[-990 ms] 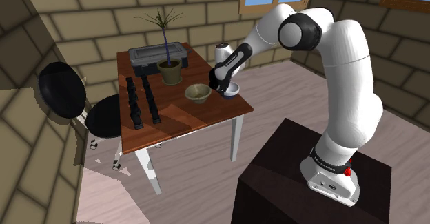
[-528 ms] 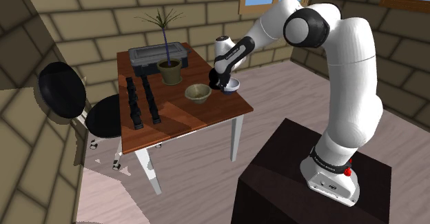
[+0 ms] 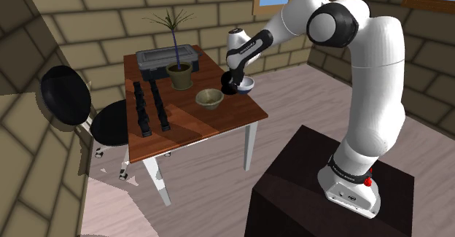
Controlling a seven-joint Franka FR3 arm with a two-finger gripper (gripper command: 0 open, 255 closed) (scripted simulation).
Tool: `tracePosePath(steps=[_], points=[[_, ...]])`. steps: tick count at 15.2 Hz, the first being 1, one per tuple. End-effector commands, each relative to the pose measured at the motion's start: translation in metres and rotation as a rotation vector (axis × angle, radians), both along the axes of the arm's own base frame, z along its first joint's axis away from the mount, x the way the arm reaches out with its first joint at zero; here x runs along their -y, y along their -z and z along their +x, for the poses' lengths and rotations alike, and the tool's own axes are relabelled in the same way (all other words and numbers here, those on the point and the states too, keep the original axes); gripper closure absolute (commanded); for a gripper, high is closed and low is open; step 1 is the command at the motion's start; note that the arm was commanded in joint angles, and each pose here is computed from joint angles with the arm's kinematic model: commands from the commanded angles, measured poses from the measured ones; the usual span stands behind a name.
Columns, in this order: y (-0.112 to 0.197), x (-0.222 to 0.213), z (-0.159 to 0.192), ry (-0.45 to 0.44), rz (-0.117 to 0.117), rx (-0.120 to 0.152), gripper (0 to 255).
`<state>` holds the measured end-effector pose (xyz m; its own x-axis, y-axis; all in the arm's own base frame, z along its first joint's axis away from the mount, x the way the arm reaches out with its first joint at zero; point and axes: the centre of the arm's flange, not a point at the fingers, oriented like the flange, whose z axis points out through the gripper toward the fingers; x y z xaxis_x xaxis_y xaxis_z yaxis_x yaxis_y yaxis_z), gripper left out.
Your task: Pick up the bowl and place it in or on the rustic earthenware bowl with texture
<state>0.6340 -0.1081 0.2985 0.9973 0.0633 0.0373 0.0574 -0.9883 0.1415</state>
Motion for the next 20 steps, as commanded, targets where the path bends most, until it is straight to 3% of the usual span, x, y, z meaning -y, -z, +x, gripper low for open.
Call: tracePosePath(steps=[1,14,20], points=[[-0.011,-0.001,0.000,0.000,0.000,0.000,255],[-0.076,-0.001,0.000,0.000,0.000,0.000,255],[-0.085,-0.061,0.050,0.000,0.000,0.000,255]])
